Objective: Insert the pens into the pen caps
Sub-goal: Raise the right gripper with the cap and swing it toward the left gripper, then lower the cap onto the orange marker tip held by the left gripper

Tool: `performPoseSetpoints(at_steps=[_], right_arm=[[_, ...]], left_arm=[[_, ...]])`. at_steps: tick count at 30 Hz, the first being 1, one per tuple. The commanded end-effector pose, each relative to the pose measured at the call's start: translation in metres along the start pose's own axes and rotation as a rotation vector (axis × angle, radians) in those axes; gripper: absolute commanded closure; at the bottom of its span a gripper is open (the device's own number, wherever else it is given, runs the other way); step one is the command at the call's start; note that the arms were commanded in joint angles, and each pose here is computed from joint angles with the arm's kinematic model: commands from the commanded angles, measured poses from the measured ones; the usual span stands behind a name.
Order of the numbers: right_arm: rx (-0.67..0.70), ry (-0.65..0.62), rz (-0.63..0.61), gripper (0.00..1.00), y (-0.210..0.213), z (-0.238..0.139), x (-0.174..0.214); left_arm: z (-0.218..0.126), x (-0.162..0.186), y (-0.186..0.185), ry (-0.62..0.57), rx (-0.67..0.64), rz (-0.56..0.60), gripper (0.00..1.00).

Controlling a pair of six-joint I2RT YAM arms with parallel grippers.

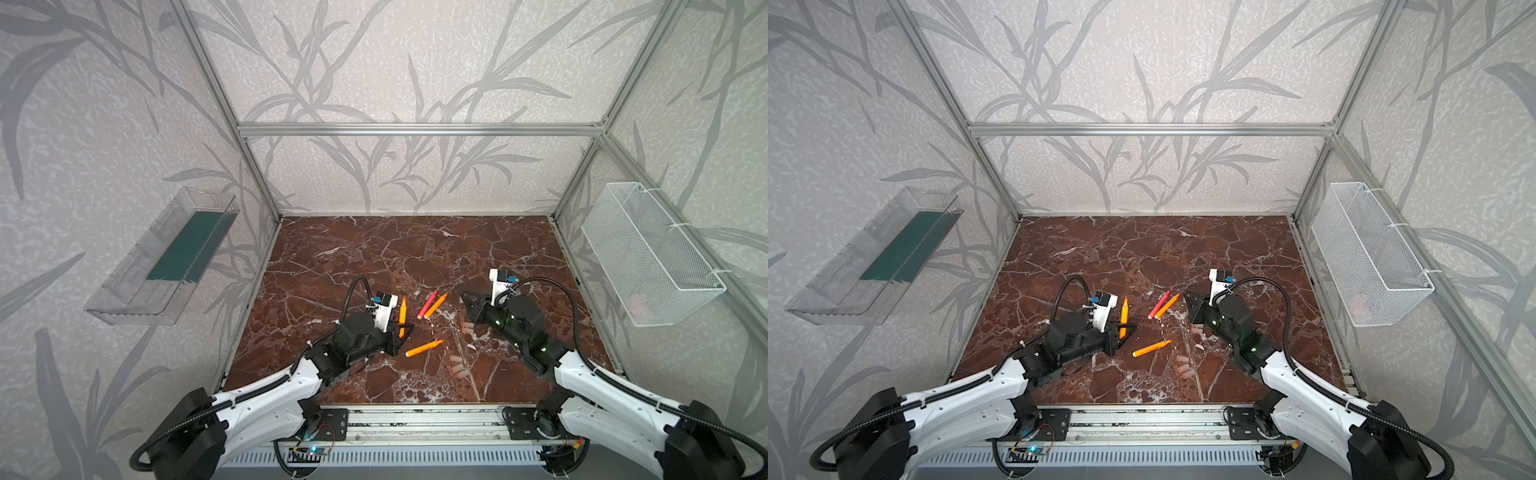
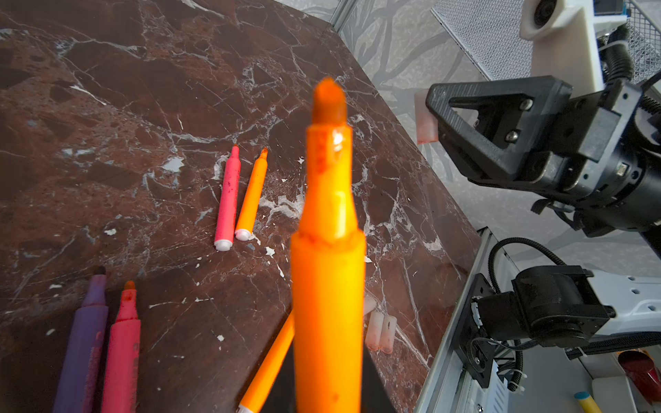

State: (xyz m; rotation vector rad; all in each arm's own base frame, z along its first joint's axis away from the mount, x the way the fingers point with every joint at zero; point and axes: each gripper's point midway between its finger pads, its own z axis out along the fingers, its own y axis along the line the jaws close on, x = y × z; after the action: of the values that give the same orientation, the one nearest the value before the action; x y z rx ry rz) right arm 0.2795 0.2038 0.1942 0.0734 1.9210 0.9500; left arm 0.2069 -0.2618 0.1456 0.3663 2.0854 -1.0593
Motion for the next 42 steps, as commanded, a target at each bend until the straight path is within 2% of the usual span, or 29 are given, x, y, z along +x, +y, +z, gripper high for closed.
performPoseSetpoints(at_steps=[1, 8, 17, 25, 42], right_arm=[[-0.089, -0.054, -0.002, 1.0, 0.031, 0.001, -0.026], [-0.153, -0.042, 0.0, 1.0, 0.05, 0.018, -0.034], [-0.159, -0.008, -0.002, 1.0, 0.063, 0.047, -0.034], [-0.172, 0.002, -0.02, 1.0, 0.076, 0.052, -0.029], [-0.23, 0.004, 0.024, 1.0, 0.083, 0.053, -0.005]], left_arm=[[0.003, -0.02, -0.016, -0.045, 0.058, -0.015, 1.0], [0.02, -0.013, -0.028, 0.0, 0.134, -0.038, 1.0], [0.034, -0.008, -0.033, 0.017, 0.124, -0.015, 1.0], [0.042, -0.001, -0.038, 0.051, 0.119, -0.007, 1.0], [0.044, -0.003, -0.039, 0.021, 0.113, 0.014, 1.0]])
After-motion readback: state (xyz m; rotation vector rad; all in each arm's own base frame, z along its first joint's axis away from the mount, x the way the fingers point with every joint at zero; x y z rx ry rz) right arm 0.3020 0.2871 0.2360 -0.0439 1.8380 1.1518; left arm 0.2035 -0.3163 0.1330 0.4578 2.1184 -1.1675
